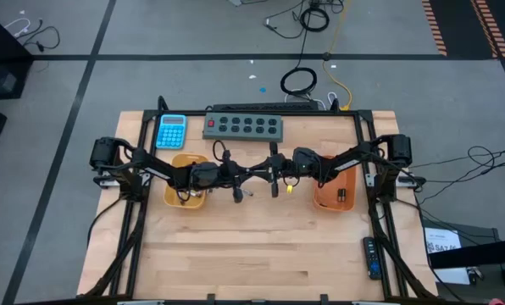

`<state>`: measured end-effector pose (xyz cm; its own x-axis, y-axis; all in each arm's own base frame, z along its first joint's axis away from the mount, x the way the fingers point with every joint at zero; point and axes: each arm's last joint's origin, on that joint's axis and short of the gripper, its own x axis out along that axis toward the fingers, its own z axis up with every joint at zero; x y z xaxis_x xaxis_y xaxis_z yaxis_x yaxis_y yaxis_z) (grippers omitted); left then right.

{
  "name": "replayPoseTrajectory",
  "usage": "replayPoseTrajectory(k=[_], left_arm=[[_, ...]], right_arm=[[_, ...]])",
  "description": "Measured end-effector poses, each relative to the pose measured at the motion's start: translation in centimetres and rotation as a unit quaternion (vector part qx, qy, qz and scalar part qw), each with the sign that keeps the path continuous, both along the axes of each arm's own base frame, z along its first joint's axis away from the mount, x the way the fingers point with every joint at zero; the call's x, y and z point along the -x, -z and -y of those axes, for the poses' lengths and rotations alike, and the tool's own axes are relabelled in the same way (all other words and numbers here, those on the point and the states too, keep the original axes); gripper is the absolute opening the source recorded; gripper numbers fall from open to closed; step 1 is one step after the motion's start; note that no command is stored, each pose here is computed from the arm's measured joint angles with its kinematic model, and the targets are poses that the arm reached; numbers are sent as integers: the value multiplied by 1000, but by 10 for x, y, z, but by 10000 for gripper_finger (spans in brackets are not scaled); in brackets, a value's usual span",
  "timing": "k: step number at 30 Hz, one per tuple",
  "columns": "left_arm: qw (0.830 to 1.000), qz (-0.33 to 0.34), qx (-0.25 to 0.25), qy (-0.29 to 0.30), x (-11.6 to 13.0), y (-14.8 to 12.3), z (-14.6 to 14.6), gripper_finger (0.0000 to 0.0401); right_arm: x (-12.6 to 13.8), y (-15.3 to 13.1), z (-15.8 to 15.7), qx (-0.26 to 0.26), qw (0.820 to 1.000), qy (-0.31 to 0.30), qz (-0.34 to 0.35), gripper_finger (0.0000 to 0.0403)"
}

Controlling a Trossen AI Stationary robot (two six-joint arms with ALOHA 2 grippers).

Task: Sort batteries
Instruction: Put the white battery into the yellow bin

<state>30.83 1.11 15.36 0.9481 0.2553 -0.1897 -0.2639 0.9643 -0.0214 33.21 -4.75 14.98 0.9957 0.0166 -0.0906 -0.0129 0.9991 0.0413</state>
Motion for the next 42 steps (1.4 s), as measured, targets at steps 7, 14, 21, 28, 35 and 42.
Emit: replayPoseTrajectory(k=[7, 14, 21, 28, 35, 42], left_arm=[[1000, -4, 26, -15, 8, -4, -1, 35], [992, -69, 101, -25, 26, -15, 10, 35], [958, -136, 242, -75, 73, -43, 18, 35], [895, -250, 333, -160, 114, -37, 26, 43], [876, -282, 343, -190, 126, -34, 27, 88], [875, -292, 332, -197, 128, -33, 27, 111]], right_arm=[[3, 6, 6, -17, 1000, 2, -25, 179], [12, 18, 15, -39, 992, 21, -117, 202], [22, 29, 4, -23, 992, 38, -120, 173], [23, 25, 6, 7, 995, 40, -88, 153], [24, 27, 6, 23, 994, 34, -102, 146], [24, 28, 5, 19, 994, 23, -105, 146]])
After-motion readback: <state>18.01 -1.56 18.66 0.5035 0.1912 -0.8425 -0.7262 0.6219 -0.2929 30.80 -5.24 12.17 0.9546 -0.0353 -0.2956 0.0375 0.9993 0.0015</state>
